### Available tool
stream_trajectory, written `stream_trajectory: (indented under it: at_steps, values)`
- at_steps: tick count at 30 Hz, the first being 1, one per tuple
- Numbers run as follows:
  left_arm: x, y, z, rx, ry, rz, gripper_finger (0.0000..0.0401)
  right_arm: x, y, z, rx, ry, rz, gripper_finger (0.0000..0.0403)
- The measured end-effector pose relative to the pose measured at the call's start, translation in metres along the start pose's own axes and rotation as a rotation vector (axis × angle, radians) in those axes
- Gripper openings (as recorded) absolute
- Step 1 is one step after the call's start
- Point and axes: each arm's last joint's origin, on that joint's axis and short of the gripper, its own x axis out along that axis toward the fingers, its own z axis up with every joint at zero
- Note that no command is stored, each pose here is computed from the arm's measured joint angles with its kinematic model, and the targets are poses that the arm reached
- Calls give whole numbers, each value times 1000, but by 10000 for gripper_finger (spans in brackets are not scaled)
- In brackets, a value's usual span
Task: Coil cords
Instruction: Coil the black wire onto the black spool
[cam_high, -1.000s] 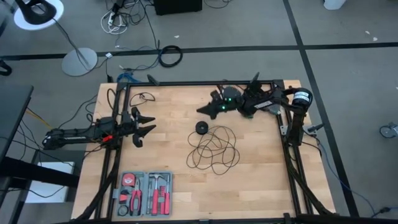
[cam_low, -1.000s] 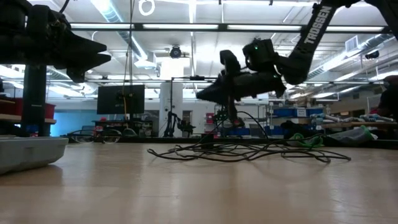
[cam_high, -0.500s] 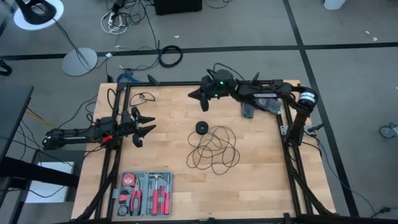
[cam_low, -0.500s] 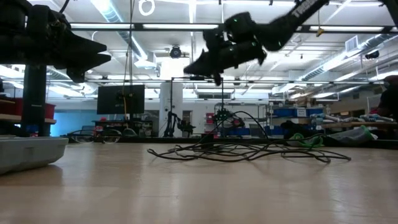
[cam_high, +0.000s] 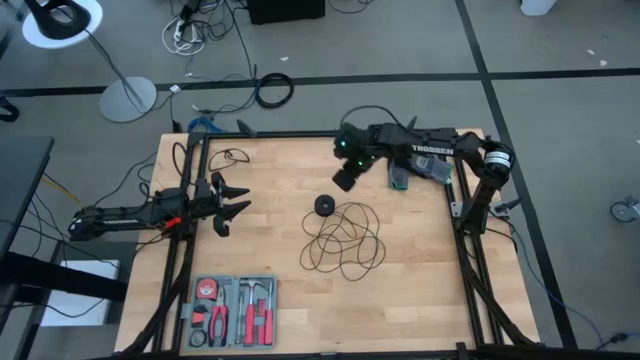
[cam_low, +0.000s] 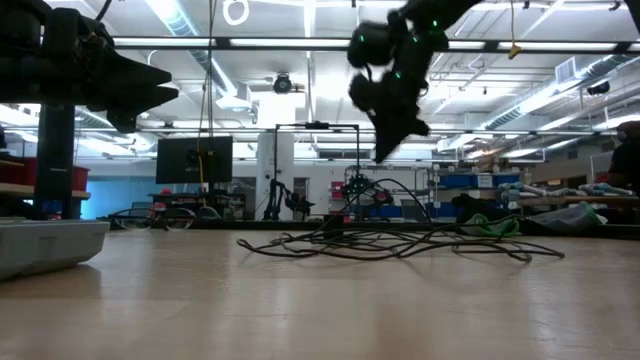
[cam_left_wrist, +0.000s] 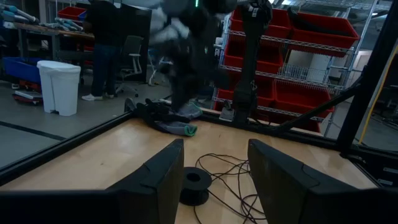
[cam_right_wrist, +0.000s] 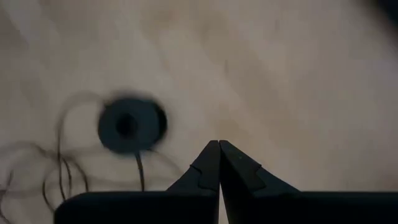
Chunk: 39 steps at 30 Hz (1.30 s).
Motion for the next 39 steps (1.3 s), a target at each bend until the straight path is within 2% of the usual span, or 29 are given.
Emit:
stream_trajectory:
  at_steps: [2,4,9,11,17,23,28,37,39]
  values:
    - [0,0,0,0,0,0,184,14,-4,-11,18,51,-5,6]
    - [0,0,0,0,0,0,184,27,-7,-19,27,61,46,5]
    - [0,0,0,0,0,0,184,61,-7,-31,102,-31,347,23]
    - [0,0,0,0,0,0,184,68,-10,-33,133,-72,398,40]
    - [0,0,0,0,0,0,184,78,-17,-41,229,-91,390,105]
    - [0,0,0,0,0,0,184,83,-6,-47,229,-120,420,153]
    - [0,0,0,0,0,0,184,84,8,-52,193,-131,445,164]
    - [0,0,0,0,0,0,184,95,15,-57,245,-121,395,160]
    - [0,0,0,0,0,0,184,103,17,-57,246,-99,443,160]
